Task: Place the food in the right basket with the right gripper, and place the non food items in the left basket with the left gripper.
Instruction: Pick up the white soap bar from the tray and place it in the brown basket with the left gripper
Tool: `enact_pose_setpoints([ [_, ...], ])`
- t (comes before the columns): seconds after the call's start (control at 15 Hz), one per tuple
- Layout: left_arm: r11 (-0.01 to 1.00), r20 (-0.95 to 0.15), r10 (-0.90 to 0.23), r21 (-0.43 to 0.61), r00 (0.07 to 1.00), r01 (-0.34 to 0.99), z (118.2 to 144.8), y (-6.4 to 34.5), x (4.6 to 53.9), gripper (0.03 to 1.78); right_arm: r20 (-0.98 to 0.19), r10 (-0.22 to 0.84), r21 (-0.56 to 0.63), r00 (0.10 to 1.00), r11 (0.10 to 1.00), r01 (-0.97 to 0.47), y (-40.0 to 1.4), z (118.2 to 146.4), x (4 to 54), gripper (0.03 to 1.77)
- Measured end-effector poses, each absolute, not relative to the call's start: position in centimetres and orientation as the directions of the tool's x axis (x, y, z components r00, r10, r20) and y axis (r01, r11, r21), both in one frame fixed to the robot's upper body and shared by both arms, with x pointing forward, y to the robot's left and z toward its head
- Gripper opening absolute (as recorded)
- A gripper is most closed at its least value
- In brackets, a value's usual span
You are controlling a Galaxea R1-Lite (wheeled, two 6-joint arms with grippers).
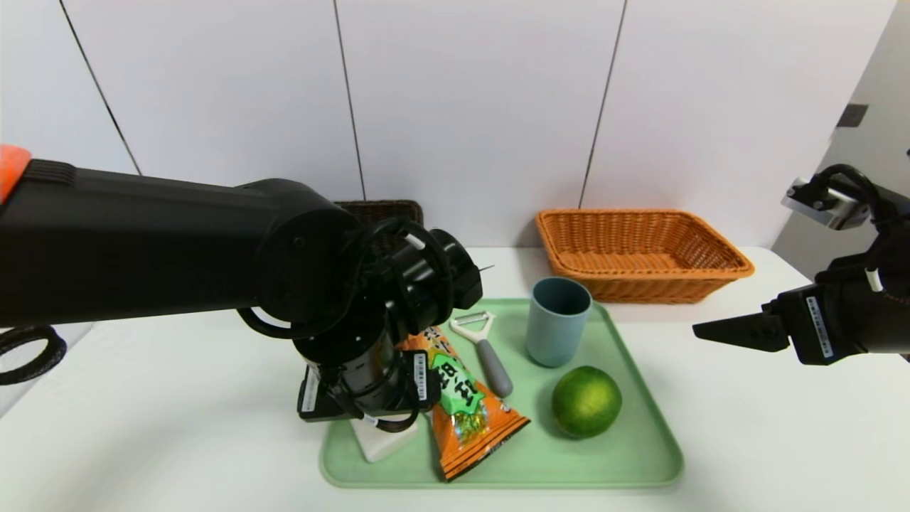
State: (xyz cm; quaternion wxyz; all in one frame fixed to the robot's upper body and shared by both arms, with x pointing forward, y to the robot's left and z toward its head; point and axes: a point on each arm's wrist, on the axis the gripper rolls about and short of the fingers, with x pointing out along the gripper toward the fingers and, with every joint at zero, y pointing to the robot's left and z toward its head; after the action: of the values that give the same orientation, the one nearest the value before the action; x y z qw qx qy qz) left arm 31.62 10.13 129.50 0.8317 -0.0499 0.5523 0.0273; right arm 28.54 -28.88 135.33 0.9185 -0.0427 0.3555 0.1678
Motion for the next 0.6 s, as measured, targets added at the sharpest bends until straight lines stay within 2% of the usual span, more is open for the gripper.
enact_pose_setpoints([
  [0.6, 0.993, -0.931, 0.016, -0.029, 0.365, -0.118, 128.33, 9.75, 32.03, 1.69, -0.665, 0.278, 0.040, 0.693, 0.940, -0.339, -28.90, 135.39, 28.38, 1.70],
])
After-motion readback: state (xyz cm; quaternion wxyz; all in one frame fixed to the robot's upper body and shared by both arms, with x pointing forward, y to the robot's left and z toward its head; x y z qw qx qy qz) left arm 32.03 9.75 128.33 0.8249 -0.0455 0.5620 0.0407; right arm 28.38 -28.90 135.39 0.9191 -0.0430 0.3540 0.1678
